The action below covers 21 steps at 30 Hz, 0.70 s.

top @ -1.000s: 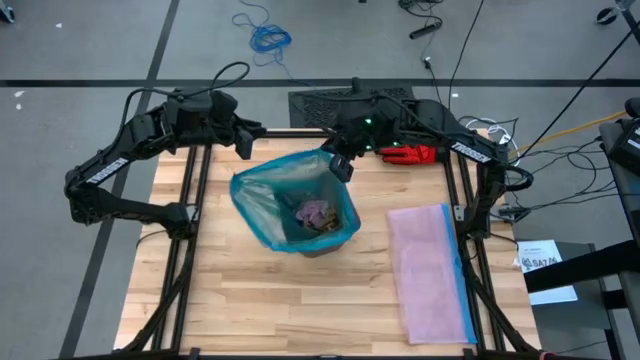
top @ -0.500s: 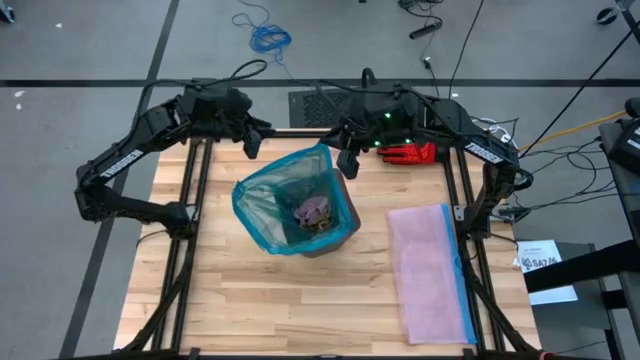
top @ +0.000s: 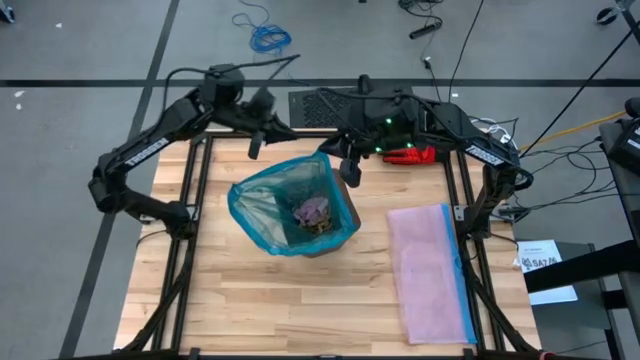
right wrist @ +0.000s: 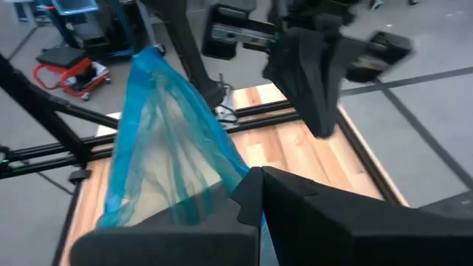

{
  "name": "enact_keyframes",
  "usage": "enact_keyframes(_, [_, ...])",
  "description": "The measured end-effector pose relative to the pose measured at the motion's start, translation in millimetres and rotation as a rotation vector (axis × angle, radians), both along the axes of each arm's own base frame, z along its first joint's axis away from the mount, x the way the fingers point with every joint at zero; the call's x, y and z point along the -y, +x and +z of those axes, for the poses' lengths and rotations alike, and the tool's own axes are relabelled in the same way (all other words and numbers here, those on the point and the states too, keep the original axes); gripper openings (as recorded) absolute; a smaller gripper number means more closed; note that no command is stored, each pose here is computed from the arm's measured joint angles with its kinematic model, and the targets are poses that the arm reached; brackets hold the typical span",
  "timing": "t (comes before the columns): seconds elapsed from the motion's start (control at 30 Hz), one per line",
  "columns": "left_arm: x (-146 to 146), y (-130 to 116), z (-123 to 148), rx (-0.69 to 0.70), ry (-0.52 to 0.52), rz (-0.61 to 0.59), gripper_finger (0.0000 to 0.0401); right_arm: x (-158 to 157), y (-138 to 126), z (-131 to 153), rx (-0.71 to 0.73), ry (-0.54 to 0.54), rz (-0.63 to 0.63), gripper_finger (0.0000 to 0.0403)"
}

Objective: Place trash/remove bag and relplace
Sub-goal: Remove the blue trash bag from the black trash bin

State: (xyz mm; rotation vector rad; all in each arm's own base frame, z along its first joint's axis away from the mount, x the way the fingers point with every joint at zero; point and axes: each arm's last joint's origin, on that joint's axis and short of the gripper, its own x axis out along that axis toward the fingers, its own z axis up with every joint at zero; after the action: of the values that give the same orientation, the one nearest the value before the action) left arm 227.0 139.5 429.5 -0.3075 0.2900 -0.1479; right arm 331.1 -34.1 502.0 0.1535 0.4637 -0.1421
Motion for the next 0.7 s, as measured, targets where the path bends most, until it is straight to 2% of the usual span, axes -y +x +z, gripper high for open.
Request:
enact_keyframes(0.13, [-6.8,16.0,-7.1,0.052,-0.050,-0.175,0.0023,-1.9,-0.5,0.5,0.005,0.026,0.045,0.0000])
enact_keyframes(0.3, [-2.7,35.7,-20.6,0.043,-0.125,-0.344,0.0078,-6.5,-0.9,1.4,0.009,0.033,0.074,0.0000])
enact_keyframes(0.5, [6.0,56.4,-21.6,0.098,-0.088,-0.407,0.0148,-9.4,-0.4,2.1,0.018,0.047,0.106,0.0000])
enact_keyframes(0.7, [16.7,67.6,-6.9,0.214,-0.026,-0.411,0.0190,-9.7,0.1,3.1,0.030,0.058,0.120,0.0000])
